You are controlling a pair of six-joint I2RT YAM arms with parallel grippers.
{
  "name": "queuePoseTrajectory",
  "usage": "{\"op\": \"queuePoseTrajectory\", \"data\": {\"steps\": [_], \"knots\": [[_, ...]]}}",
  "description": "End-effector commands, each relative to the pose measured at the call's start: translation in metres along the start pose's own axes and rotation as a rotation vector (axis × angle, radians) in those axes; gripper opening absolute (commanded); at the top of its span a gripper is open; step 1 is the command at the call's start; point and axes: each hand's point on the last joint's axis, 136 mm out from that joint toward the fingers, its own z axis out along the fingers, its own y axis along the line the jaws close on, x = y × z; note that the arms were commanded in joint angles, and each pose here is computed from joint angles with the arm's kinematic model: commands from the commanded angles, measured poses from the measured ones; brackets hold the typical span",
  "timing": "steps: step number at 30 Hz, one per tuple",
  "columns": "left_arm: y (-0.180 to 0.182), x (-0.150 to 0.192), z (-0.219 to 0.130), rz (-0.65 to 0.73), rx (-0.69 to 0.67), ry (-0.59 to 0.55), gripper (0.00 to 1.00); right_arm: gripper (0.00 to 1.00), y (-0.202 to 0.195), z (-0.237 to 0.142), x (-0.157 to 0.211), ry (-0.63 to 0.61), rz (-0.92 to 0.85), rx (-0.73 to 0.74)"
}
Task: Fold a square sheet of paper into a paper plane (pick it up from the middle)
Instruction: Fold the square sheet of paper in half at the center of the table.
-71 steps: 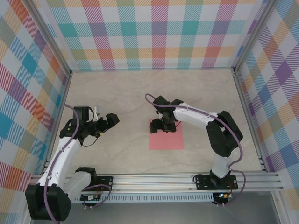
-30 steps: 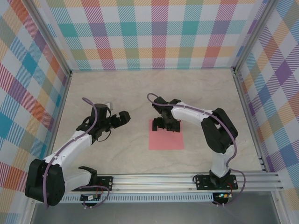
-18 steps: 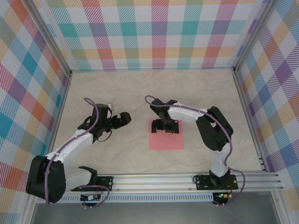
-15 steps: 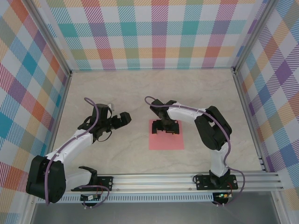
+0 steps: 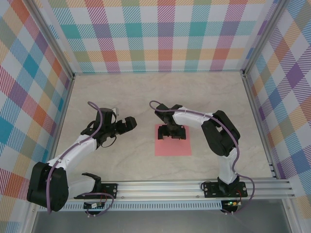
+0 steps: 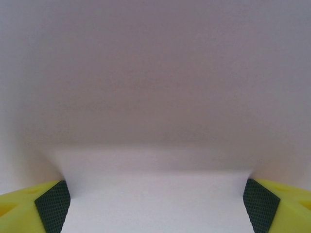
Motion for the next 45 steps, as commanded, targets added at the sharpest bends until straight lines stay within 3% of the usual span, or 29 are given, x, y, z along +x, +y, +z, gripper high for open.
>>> {"op": "queuePoseTrajectory", "data": {"steps": [1,18,28,35,38,41,45], "knots": [[-0.004,0.0,-0.006,-0.009,0.013,0.0,1.0,0.93,-0.017,0.032,0.02,0.095,0.011,0.096],[-0.006,-0.001,-0.008,-0.008,0.017,0.004,1.0,0.79,-0.003,0.007,0.008,0.034,-0.019,0.026],[-0.007,-0.003,-0.008,-0.009,0.012,0.002,1.0,0.58,0.002,-0.026,0.0,-0.036,-0.008,-0.026],[-0.006,-0.003,-0.007,-0.025,0.013,0.003,1.0,0.47,0.024,-0.069,-0.004,-0.11,-0.016,-0.204],[-0.007,-0.003,-0.006,-0.027,0.015,0.006,1.0,0.38,0.029,-0.079,-0.006,-0.115,-0.019,-0.231],[-0.008,-0.004,-0.006,-0.027,0.017,0.006,1.0,0.41,0.031,-0.086,-0.006,-0.119,-0.028,-0.245],[-0.008,-0.003,-0.006,-0.031,0.019,0.008,1.0,0.71,0.008,-0.07,-0.005,-0.109,-0.02,-0.101]]}}
